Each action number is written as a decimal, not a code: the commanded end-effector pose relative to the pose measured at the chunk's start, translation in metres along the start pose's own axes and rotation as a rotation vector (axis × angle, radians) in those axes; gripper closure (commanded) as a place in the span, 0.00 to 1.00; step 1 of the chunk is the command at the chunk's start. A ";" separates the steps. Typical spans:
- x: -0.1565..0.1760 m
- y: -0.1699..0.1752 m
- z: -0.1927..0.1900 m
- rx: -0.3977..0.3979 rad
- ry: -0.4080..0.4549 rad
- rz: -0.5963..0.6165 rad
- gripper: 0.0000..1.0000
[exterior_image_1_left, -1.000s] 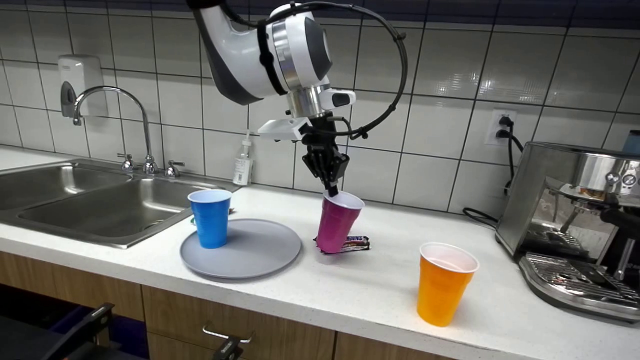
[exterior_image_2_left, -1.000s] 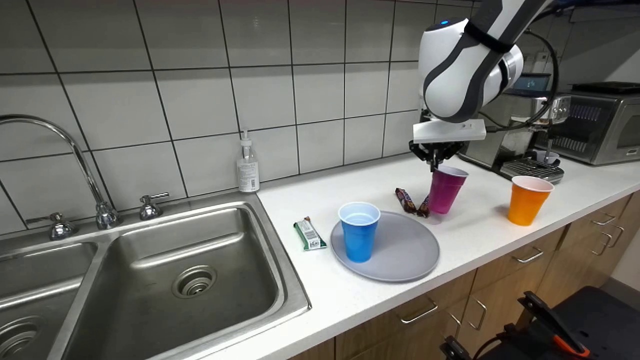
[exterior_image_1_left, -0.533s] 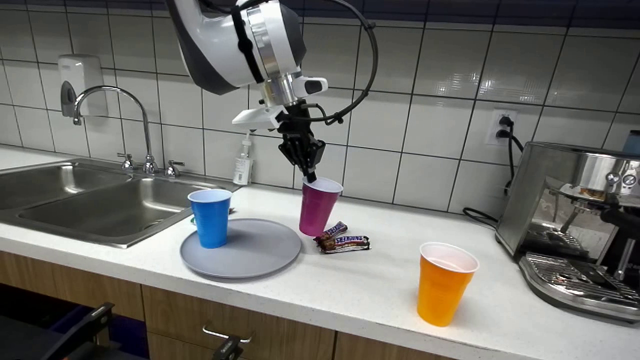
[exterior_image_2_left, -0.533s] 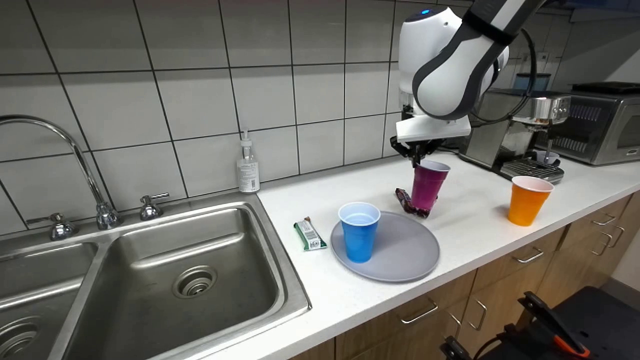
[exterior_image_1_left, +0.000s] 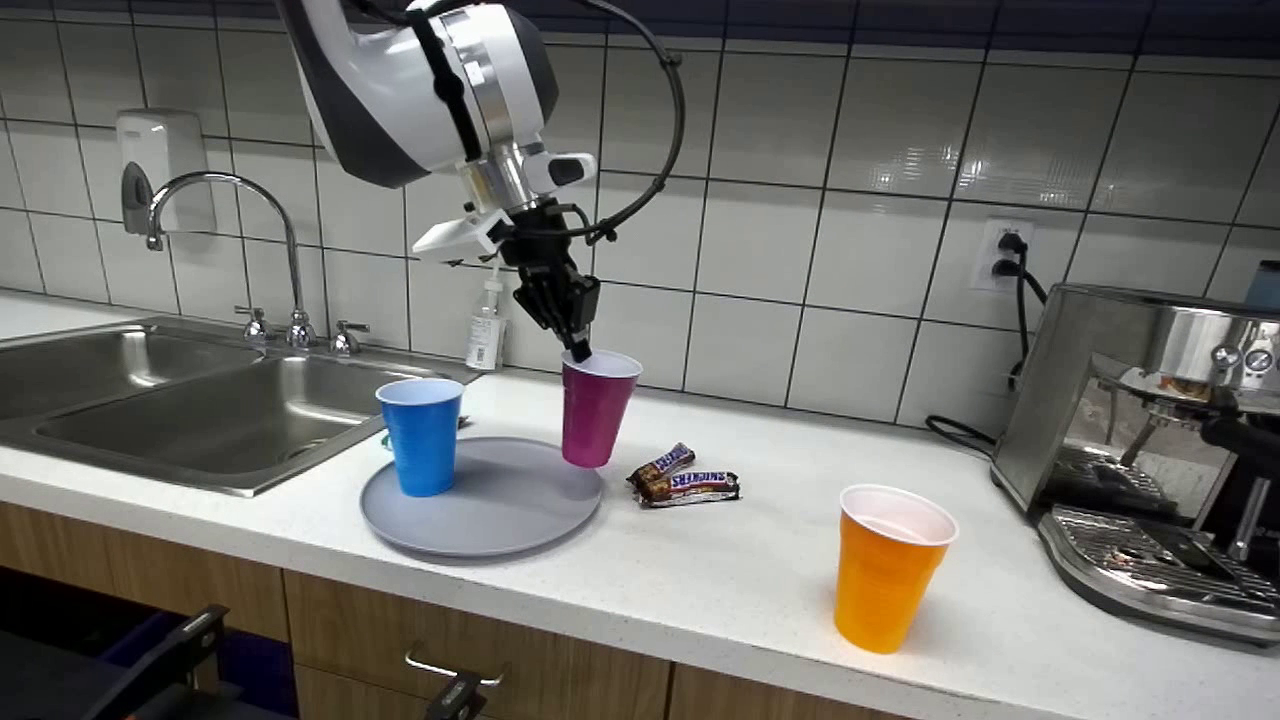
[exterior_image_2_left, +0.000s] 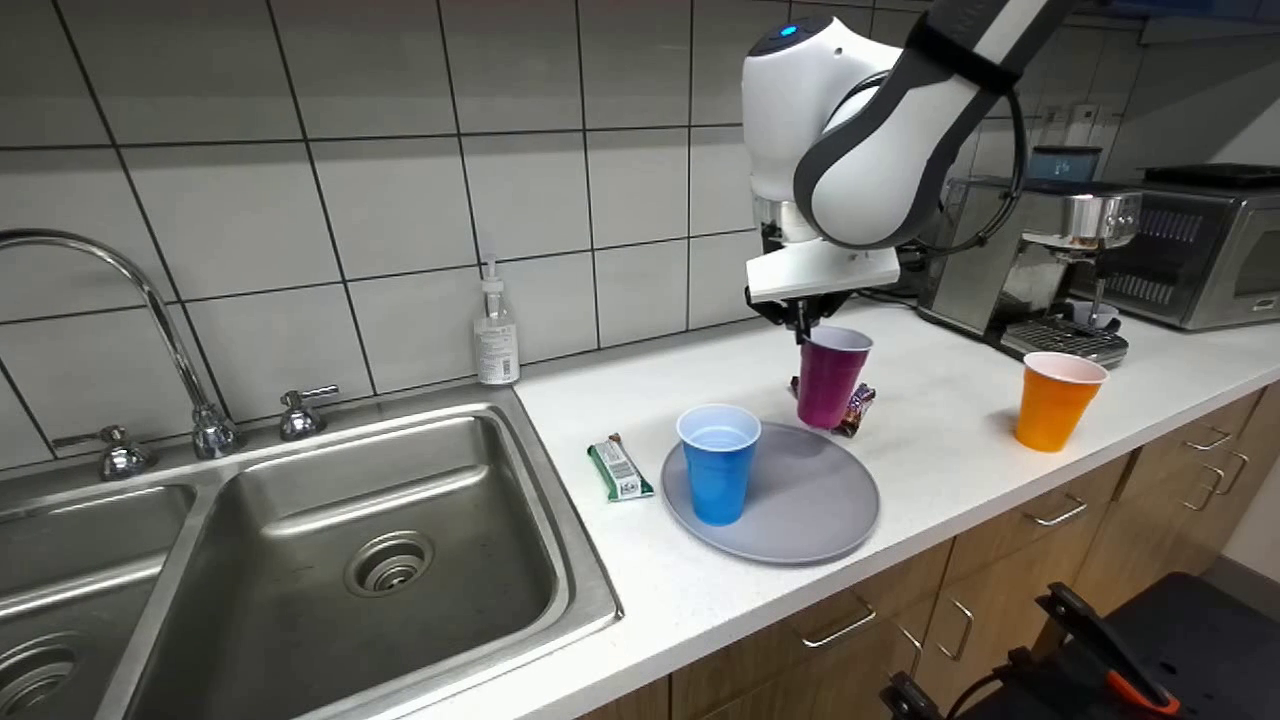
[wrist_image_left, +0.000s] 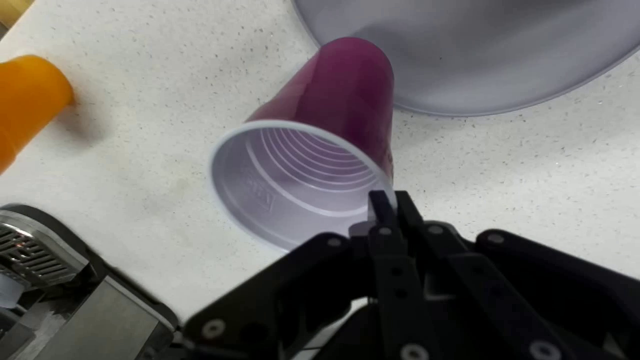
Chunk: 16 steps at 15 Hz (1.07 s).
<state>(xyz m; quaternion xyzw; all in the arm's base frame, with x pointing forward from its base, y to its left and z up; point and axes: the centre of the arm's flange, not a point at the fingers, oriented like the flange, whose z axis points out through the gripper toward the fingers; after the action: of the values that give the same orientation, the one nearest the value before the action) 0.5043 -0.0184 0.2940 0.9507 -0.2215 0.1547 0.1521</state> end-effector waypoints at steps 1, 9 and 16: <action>-0.009 -0.020 -0.011 -0.051 -0.006 0.022 0.99; -0.016 -0.048 -0.012 -0.089 -0.024 0.042 0.99; -0.013 -0.052 -0.002 -0.083 -0.090 0.082 0.99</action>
<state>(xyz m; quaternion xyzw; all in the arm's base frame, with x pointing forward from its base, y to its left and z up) 0.5068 0.0279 0.2785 0.9434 -0.2581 0.1182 0.1716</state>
